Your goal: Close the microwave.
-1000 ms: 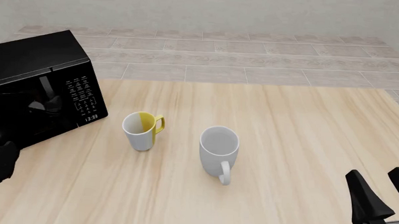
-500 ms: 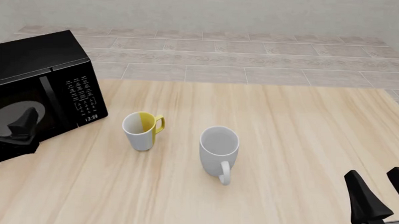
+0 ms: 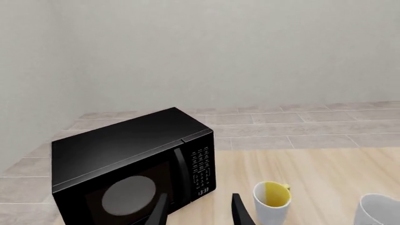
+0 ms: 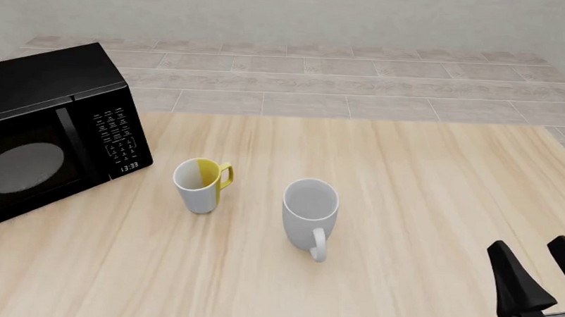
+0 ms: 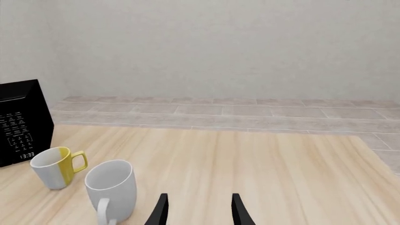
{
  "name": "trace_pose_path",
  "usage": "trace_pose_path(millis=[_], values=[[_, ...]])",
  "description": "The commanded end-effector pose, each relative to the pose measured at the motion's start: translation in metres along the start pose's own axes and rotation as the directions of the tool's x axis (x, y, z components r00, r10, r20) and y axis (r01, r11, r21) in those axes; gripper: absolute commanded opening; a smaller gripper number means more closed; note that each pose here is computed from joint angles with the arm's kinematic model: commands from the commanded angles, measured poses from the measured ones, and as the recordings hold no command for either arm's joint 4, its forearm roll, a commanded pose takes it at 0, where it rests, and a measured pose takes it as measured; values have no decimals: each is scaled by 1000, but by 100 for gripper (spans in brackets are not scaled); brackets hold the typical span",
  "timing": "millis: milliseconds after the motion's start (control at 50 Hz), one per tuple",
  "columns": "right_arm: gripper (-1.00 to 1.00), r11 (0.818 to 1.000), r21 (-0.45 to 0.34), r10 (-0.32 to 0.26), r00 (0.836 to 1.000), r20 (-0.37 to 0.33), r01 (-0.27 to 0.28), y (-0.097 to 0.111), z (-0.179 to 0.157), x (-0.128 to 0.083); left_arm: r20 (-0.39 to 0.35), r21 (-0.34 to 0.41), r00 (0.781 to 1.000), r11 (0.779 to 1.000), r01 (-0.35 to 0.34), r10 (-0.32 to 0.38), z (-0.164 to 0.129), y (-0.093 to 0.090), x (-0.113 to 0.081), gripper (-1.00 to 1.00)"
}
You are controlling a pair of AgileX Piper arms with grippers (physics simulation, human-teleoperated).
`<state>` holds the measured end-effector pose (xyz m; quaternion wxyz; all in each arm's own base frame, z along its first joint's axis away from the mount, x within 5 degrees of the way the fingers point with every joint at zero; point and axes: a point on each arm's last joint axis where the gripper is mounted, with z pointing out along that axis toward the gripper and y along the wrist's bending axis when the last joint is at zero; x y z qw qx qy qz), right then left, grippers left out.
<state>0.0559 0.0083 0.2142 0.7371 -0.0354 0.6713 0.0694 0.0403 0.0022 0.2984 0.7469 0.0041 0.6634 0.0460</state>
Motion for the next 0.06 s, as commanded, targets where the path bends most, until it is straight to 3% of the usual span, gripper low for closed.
trace_pose_path(millis=[20,60], values=[[100,1000,-4,-3,1000,4,3,0,0,0,27,24,1000,1000,12,-13,-17,0,-9,100],[100,1000,-1,-7,1000,5,7,0,0,0,29,26,999,1000,12,-13,-18,0,-11,100]])
